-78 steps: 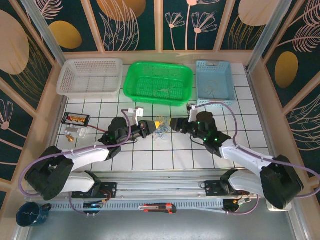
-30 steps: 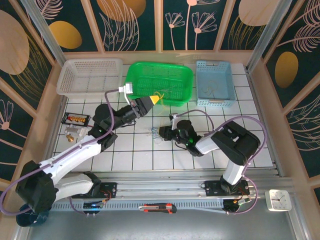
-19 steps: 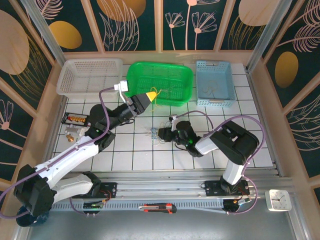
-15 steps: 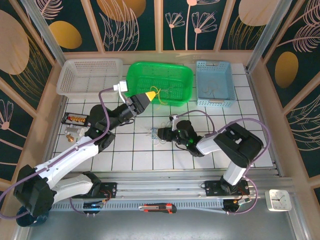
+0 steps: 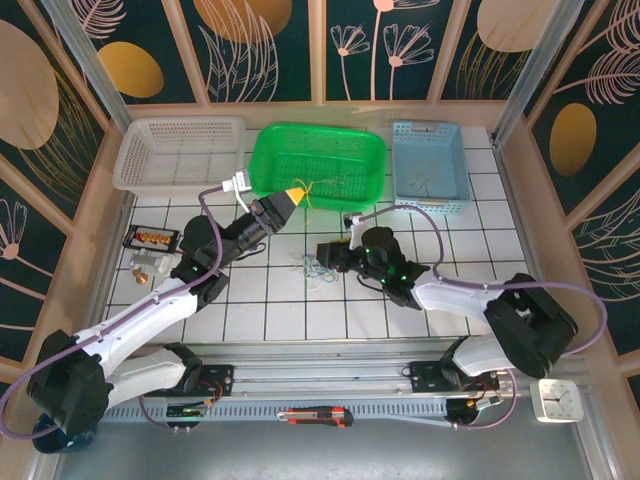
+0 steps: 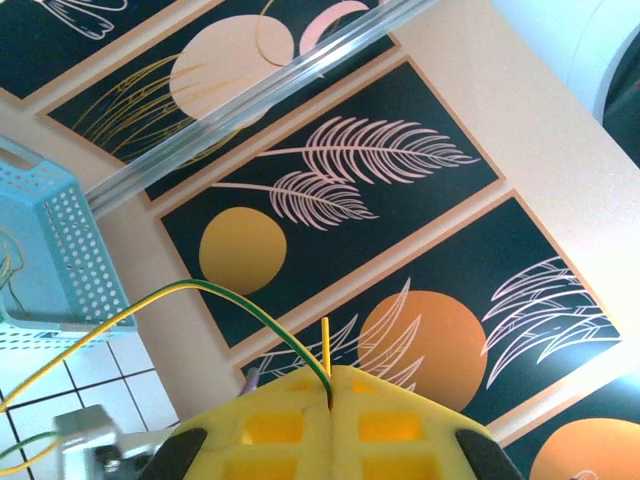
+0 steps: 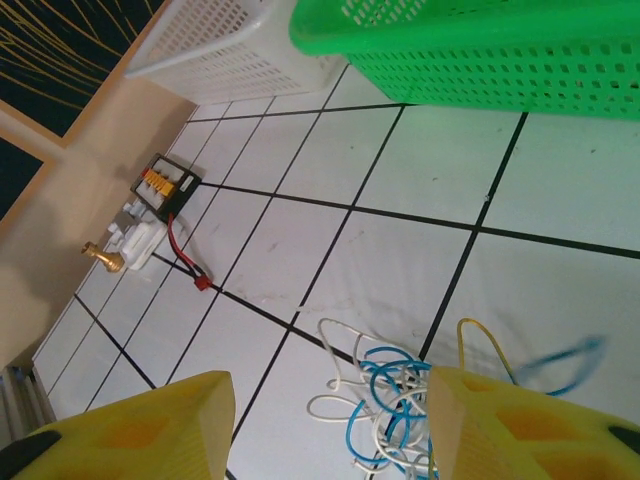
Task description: Untangle the cables
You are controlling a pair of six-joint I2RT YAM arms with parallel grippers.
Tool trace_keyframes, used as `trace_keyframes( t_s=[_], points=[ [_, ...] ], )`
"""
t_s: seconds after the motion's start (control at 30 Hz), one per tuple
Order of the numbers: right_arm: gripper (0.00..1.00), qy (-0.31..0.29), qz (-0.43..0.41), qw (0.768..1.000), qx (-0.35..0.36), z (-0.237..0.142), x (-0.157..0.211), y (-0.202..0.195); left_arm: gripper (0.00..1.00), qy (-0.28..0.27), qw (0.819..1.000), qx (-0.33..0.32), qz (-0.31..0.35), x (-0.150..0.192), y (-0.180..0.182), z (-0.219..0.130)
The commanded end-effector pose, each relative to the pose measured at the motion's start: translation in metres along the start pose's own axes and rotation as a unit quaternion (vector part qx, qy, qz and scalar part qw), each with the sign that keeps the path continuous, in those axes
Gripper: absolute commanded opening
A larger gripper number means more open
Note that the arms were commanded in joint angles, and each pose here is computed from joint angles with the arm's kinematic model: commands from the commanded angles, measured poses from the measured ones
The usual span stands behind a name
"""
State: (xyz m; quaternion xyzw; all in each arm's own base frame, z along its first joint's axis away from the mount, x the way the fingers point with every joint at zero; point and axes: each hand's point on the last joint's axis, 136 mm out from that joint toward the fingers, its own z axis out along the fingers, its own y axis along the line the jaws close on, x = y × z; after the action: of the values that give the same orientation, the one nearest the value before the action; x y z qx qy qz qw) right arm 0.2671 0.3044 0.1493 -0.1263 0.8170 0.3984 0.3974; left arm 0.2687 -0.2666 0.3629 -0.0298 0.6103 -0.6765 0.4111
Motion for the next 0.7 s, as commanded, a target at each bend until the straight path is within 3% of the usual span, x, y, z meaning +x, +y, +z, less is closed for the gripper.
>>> trace_keyframes(
  t_s=[0.0,0.17,0.33,0.67],
  points=[
    [0.53,-0.003,-0.020,1.000,-0.020,-0.014,-0.014,0.016,0.00,-0.021,0.999,0.023,0.012,-0.010,-0.013,-0.004],
    [0.54,-0.030,-0.027,0.997,-0.072,-0.036,-0.034,0.044,0.00,-0.023,0.999,0.028,0.011,-0.010,-0.015,-0.004],
    [0.61,-0.060,-0.019,0.991,-0.115,-0.050,-0.054,0.067,0.00,-0.025,0.999,0.030,0.012,-0.011,-0.016,-0.004],
    [0.65,-0.107,0.022,0.976,-0.187,-0.056,-0.084,0.097,0.00,-0.029,0.999,0.036,0.011,-0.013,-0.019,-0.005]
  ],
)
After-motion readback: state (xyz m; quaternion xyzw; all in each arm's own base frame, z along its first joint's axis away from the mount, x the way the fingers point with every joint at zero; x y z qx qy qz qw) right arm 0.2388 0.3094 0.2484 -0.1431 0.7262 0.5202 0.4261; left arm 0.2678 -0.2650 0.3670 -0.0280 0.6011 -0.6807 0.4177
